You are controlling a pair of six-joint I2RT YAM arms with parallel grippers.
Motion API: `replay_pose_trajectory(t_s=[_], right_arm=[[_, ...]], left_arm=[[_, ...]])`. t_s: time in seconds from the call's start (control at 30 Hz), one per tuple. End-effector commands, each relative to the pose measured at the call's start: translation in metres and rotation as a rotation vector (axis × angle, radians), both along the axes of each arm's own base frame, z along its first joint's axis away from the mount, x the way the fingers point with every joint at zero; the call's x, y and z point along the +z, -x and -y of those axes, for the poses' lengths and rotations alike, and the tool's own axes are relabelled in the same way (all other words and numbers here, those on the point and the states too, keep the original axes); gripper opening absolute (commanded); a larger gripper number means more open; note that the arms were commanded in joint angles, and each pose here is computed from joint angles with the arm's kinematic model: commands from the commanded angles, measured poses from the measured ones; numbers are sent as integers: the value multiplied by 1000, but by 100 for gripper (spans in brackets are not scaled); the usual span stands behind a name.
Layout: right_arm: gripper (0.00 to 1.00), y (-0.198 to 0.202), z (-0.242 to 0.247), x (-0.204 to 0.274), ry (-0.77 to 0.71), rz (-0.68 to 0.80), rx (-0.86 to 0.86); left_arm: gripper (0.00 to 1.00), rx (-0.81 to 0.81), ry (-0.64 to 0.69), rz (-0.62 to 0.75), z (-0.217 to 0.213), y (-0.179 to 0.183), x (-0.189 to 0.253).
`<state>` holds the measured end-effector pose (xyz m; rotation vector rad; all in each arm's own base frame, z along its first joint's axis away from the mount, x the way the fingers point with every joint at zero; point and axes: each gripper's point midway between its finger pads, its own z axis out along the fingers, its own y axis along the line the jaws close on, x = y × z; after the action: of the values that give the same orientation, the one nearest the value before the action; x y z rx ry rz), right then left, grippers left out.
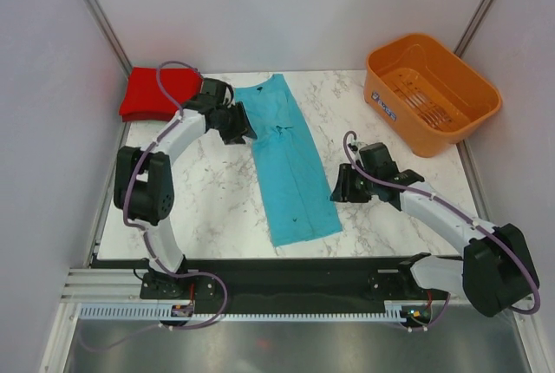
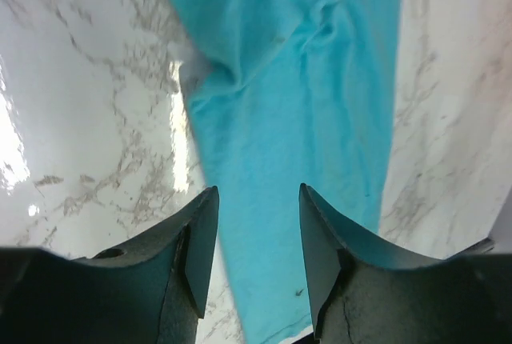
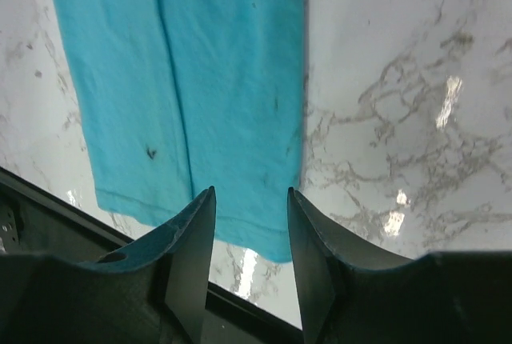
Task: Fold and stack the t-shirts
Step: Fold the tshirt
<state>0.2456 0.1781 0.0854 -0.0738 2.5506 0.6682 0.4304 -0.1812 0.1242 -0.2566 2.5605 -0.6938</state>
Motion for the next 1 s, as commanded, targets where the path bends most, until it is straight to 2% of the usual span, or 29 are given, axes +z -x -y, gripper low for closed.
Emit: replay_pose_trajectory(t_s=[0.0,0.1,0.23,0.33,0.5,0.6,0.73,0.77,0.83,0.97], right_arm=[[49,18,2,-3,-20,-27,6],[49,18,10,-13,22,-25,-3],[49,26,13,-29,40,-65,3],[49,33,16,-34,40,-85,-22],[48,42,15,-44,30,-122,-27],[47,43,12,-43,14,-125,-27],[45,44,10,-46,13,-125,-32],[44,45,10,-48,17,-130,-40],[43,45,10,-51,14,-135,-53],[42,43,8,-54,11,-145,-77]], left_arm=[[52,-25,-101,-118,-4,35,-53],[50,-8,-116,-122,-4,24,-63],[48,8,-76,-56,11,-21,-50],[47,14,-47,-47,20,-39,-47],[50,61,-135,-24,2,-52,-59],[49,90,-116,-2,-7,-79,-58],[47,80,-84,66,3,-118,-50],[46,74,-86,51,5,-124,-65],[45,76,-77,91,9,-142,-59],[45,78,-76,99,12,-163,-81]])
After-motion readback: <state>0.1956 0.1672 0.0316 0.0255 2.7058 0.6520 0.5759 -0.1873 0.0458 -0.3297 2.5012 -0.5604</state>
